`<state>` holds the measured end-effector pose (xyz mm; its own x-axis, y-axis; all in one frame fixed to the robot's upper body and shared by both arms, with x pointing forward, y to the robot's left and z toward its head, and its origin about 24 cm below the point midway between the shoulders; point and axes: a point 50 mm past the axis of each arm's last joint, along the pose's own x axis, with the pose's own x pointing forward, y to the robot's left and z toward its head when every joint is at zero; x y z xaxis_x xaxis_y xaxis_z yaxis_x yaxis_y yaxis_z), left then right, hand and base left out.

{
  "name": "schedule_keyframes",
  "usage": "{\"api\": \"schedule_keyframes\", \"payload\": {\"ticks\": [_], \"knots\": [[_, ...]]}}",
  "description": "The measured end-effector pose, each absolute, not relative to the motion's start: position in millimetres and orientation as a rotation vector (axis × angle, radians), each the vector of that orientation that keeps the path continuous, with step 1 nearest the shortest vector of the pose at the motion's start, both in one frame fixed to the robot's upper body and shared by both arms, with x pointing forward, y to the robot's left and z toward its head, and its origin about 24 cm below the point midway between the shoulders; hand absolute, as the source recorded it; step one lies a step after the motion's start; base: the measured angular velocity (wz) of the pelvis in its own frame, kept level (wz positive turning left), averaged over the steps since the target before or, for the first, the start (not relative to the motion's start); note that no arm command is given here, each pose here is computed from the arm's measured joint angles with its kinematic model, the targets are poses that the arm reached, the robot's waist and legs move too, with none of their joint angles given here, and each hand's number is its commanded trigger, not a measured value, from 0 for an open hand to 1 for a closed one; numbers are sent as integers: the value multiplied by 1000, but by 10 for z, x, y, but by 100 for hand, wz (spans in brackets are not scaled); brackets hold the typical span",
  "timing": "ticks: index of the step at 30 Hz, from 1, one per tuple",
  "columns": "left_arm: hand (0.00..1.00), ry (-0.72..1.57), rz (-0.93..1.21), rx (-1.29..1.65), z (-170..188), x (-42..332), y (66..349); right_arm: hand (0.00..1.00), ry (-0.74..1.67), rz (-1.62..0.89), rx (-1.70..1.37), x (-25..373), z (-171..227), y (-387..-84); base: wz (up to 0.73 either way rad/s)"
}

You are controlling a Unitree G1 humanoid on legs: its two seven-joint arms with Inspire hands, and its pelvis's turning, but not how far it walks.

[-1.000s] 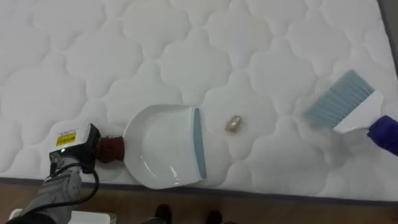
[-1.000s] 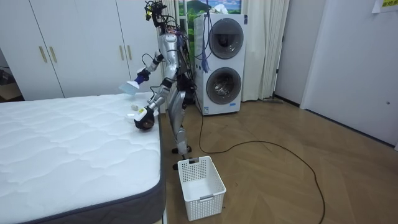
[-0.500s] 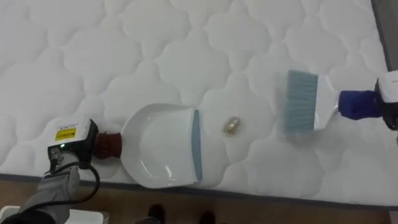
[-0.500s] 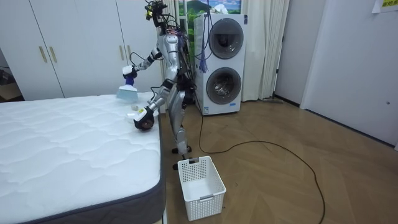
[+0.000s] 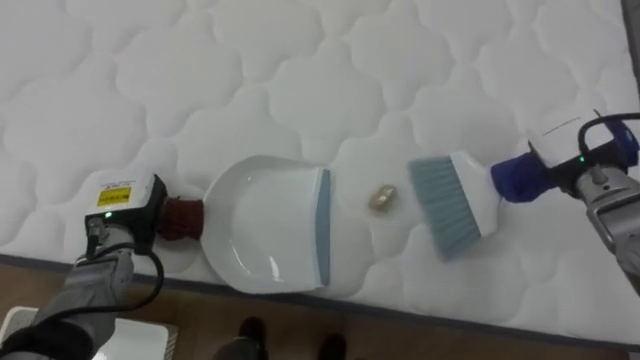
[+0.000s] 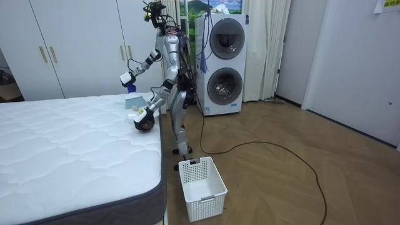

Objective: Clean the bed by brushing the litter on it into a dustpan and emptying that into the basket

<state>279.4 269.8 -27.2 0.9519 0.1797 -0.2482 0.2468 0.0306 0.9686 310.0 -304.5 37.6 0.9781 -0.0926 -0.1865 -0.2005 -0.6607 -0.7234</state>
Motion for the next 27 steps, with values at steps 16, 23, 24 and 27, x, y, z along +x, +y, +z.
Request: {"api": "schedule_keyframes", "payload": {"ticks": [16, 23, 24, 27], "knots": [[100, 327, -107, 1536, -259, 2851, 2619, 100, 416, 270, -2328, 2943, 158, -3239, 4], [100, 329, -122, 1536, -268, 2856, 2594, 100, 401, 252, -2363, 2937, 169, -3257, 0], [100, 330, -124, 1534, -276, 2852, 2584, 100, 401, 250, -2372, 2933, 168, -3260, 0], [100, 340, -120, 1530, -294, 2850, 2559, 100, 384, 233, -2385, 2904, 153, -3271, 0]]}}
